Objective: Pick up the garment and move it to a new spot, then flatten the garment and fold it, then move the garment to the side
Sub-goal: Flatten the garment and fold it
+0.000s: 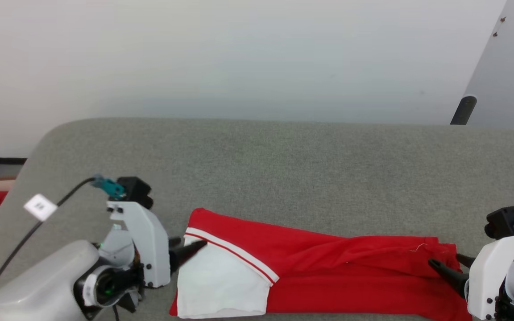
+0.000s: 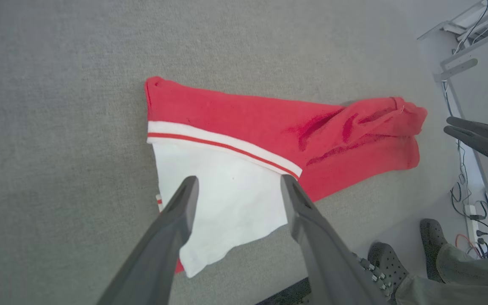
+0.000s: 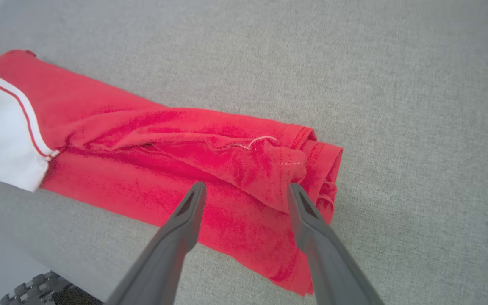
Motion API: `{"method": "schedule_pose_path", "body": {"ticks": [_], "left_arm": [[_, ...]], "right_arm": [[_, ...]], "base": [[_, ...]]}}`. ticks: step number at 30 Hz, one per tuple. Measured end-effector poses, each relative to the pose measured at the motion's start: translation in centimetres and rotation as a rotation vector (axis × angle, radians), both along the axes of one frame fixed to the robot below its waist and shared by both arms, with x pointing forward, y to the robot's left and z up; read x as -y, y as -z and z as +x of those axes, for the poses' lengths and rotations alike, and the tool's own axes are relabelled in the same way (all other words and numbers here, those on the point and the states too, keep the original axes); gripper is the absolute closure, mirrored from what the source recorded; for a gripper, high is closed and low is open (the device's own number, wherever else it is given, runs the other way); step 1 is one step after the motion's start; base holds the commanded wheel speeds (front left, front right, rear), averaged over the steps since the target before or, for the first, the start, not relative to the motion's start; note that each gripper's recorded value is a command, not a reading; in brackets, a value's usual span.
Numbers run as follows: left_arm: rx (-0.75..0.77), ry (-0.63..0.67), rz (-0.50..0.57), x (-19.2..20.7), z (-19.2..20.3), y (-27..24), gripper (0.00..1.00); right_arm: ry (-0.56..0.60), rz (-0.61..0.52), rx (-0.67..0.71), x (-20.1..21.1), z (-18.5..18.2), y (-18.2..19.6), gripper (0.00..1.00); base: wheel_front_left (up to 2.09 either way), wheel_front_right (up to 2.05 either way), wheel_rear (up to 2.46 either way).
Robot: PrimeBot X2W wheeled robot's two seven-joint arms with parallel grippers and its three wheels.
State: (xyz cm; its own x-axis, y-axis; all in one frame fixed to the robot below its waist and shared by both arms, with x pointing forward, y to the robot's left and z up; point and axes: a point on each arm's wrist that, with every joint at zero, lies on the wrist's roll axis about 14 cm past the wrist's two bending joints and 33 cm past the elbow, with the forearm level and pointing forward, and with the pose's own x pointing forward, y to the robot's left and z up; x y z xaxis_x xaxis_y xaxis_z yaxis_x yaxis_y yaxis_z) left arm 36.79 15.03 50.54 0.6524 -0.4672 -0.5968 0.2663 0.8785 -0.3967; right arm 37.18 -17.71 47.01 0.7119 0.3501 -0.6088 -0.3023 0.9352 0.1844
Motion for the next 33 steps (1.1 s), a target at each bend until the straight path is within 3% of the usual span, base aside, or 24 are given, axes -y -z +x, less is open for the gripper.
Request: {"method": "schedule_pose_path", "body": {"ticks": [8, 14, 33], "left_arm": [[0.384, -0.039, -0.058, -0.8, 1.0, -4.0, 0.00], [0.603, -0.182, -0.097, -3.9, 0.7, -5.4, 0.00], [0.731, -0.578, -0.065, -12.1, -4.4, -2.7, 0.00]], "right_arm": [[0.045, 0.062, 0.116, -0.5, -0.4, -1.5, 0.00], [0.063, 0.068, 0.111, -0.5, -0.9, -0.9, 0.00], [0.152, -0.014, -0.112, 3.1, -0.8, 2.7, 0.00]], "base": [[0.00, 0.00, 0.00], [0.00, 0.00, 0.00], [0.00, 0.00, 0.00]]}}
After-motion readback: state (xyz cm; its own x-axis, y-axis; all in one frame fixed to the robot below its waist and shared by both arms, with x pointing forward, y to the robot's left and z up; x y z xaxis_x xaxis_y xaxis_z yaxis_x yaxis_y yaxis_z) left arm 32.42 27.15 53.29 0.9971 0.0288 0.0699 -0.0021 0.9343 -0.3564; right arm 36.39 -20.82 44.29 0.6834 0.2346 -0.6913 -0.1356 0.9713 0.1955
